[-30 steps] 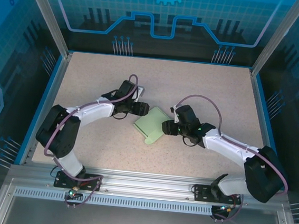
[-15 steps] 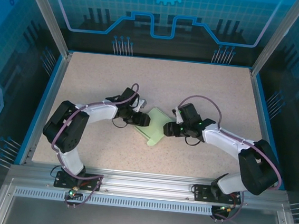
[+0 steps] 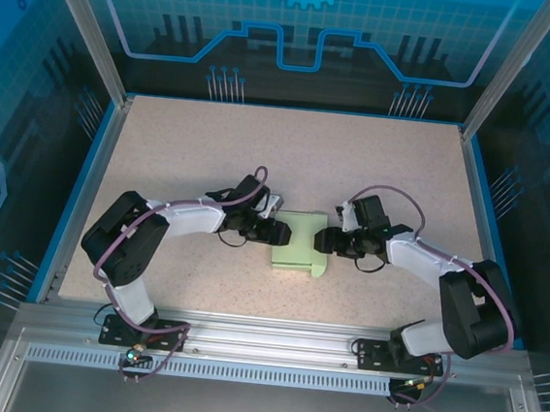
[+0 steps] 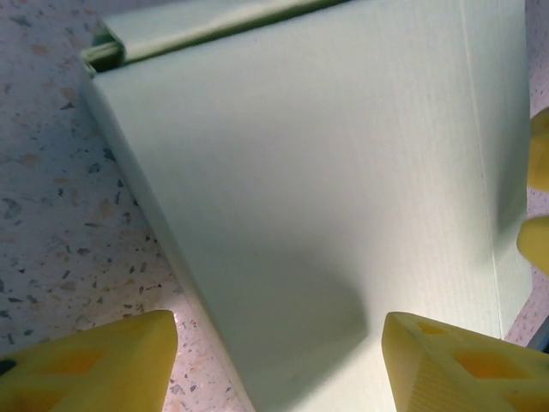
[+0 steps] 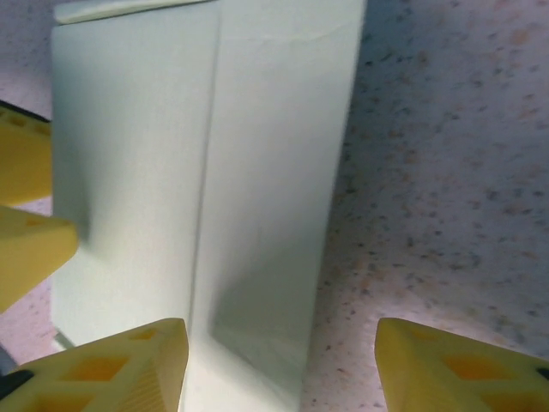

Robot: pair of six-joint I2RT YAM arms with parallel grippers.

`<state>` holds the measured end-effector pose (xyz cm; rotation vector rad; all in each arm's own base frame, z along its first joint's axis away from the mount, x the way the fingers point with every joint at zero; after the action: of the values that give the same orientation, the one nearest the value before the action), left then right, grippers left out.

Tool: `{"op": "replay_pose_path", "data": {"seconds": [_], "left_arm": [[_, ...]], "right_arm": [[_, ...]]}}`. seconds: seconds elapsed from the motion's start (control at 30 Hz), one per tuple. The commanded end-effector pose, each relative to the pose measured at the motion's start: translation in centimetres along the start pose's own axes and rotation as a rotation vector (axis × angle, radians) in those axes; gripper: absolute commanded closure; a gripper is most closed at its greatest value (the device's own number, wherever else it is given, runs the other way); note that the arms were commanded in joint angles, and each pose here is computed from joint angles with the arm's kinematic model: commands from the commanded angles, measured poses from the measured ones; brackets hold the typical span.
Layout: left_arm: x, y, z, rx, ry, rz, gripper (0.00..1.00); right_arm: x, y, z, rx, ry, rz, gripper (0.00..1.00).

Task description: Fold the paper box

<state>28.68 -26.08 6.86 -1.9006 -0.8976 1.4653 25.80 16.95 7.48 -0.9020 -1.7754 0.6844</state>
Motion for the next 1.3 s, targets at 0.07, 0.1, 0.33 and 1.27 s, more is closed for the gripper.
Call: {"op": "replay_pose_path", "data": {"seconds": [0.07, 0.1, 0.33, 1.27], "left_arm": [[0.3, -0.4, 0.0, -0.034, -0.03, -0.002, 0.42], [0.3, -0.4, 0.1, -0.034, -0.033, -0.003, 0.44], [0.8, 0.2, 0.6, -0.03, -0.069, 0.0, 0.55], [1.6, 1.1, -1.4, -0.044, -0.105, 0.014, 0.56]], "right_arm": [[1.4, 1.5, -0.4, -0.009, 0.012, -0.13, 0.41], [1.5, 1.7, -0.5, -0.01, 0.016, -0.145, 0.42], [2.5, 2.7, -0.8, -0.021, 0.036, -0.229, 0.48], [5.3, 0.0, -3.2, -0.142, 0.015, -0.321, 0.62]]}}
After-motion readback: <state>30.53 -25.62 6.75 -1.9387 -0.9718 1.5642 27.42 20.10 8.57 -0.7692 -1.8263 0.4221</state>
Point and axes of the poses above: each hand's point on the last joint's axis, 136 mm out from that joint toward the fingers, its own y axis out along the fingers, its own x axis along the line the jaws close on, z = x × y, the point moved 3 cm from there along -y, back along the fingers, and after that the axes turned 5 degrees about -y, right-handed, at the moved point
